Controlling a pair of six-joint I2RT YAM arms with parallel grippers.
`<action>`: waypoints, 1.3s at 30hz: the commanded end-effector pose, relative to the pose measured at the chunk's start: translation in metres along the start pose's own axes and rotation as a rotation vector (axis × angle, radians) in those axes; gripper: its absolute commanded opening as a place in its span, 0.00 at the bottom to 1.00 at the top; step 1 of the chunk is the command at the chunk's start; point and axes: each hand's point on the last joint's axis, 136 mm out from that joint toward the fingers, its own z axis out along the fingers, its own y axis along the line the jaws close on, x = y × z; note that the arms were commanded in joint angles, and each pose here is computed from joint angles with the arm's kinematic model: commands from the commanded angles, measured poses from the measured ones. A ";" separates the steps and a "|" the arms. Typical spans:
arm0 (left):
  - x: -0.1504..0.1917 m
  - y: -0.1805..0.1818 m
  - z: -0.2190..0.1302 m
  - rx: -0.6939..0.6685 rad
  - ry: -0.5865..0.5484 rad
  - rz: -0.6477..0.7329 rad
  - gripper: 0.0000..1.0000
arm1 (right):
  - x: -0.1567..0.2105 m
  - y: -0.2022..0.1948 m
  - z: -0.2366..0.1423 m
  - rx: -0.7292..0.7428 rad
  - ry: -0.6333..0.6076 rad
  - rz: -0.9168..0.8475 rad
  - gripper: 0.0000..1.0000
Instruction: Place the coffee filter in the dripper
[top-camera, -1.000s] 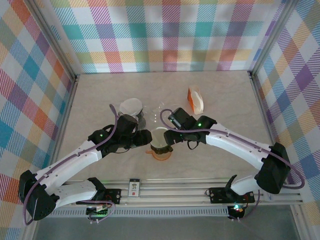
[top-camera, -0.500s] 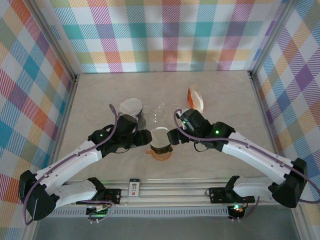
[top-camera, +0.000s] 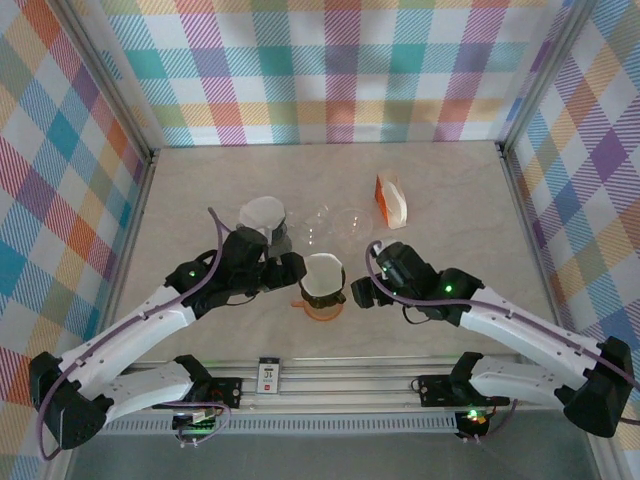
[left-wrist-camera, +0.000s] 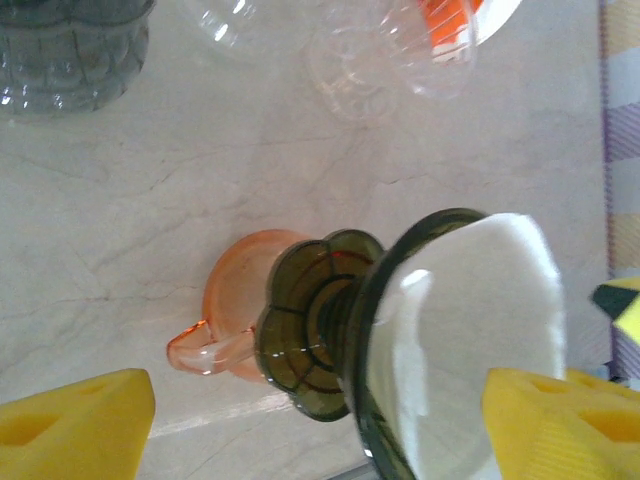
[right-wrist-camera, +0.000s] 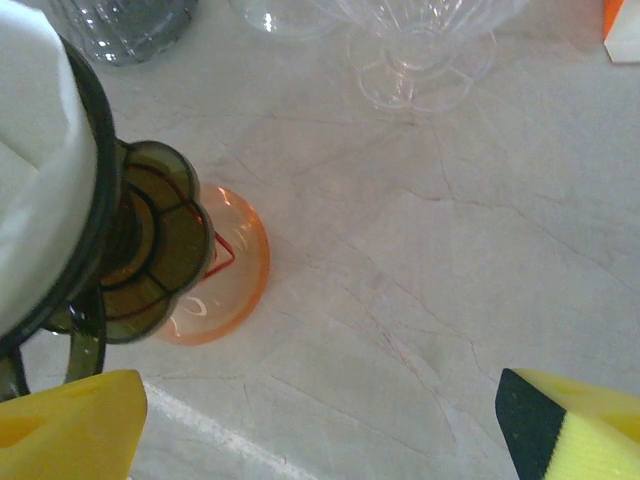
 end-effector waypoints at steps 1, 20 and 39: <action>-0.022 -0.017 -0.023 0.062 -0.094 -0.008 0.88 | 0.005 -0.004 0.003 -0.001 -0.018 0.054 0.91; -0.011 0.025 -0.037 -0.048 -0.138 -0.037 0.93 | 0.075 0.029 0.064 -0.257 0.096 0.058 0.77; -0.016 0.041 -0.065 -0.107 -0.203 -0.019 0.94 | 0.075 0.046 0.094 -0.360 0.062 0.017 0.61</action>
